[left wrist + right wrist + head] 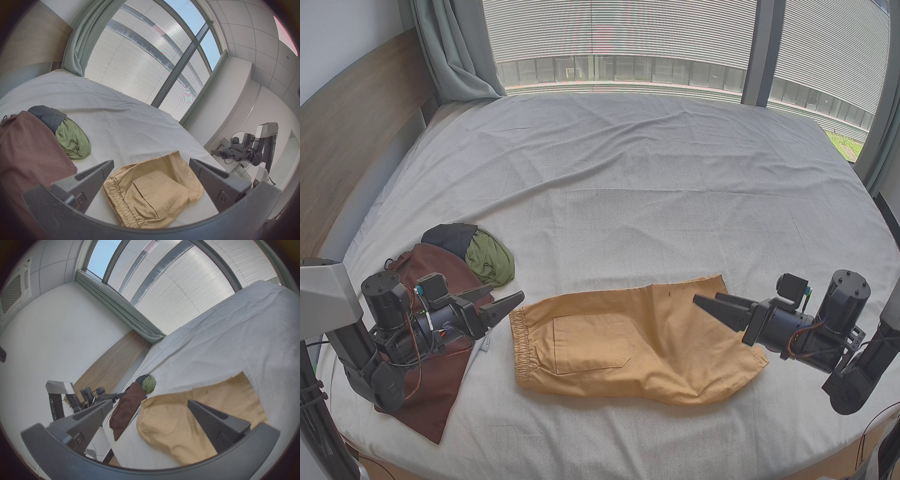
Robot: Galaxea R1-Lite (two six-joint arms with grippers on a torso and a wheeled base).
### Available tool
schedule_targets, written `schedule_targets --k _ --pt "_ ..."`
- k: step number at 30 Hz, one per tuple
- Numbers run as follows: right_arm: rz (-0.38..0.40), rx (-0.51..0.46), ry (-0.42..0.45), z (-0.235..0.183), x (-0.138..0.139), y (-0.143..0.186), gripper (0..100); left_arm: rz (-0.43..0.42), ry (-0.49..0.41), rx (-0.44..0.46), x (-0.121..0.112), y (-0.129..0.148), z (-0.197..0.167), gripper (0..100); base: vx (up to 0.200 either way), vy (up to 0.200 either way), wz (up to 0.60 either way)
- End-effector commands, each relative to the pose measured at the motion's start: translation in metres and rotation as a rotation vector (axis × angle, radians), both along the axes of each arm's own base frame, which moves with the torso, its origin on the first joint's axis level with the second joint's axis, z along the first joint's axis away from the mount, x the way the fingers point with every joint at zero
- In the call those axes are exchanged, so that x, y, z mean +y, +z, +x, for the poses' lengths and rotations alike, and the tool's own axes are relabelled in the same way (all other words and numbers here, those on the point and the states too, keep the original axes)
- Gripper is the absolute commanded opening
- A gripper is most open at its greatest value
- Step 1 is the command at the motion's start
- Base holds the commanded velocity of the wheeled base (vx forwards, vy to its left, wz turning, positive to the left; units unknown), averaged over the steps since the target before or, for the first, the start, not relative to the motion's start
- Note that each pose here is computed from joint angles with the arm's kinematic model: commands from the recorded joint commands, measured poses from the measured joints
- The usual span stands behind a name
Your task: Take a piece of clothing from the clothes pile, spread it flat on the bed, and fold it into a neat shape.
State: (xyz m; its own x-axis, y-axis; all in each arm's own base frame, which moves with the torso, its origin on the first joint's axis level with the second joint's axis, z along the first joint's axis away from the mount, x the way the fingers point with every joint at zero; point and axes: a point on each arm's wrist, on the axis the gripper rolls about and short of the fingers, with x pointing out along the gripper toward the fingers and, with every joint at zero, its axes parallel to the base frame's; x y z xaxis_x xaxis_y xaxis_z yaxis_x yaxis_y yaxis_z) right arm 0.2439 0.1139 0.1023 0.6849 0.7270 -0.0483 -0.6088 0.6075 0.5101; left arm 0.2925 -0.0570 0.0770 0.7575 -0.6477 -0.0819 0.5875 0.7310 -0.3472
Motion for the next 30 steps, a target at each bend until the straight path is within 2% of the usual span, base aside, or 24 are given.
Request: schedule_targets --k 1,12,19,30 --pt "0.015 -0.032 -0.054 0.019 -0.007 0.003 100 0.002 -0.003 0.005 -0.001 -0.001 -0.001 100 0.0 0.0 0.0" --pt "0.027 -0.067 -0.088 0.028 -0.013 0.01 100 0.004 -0.008 0.007 -0.002 -0.002 -0.001 100 0.0 0.0 0.0" --pt "0.019 -0.049 -0.088 0.028 -0.013 0.005 100 0.012 -0.006 0.025 -0.001 -0.007 -0.003 100 0.0 0.0 0.0" --pt "-0.035 -0.046 -0.088 0.032 -0.013 -0.007 100 0.032 -0.001 0.132 0.001 -0.035 -0.005 100 0.0 0.0 0.0"
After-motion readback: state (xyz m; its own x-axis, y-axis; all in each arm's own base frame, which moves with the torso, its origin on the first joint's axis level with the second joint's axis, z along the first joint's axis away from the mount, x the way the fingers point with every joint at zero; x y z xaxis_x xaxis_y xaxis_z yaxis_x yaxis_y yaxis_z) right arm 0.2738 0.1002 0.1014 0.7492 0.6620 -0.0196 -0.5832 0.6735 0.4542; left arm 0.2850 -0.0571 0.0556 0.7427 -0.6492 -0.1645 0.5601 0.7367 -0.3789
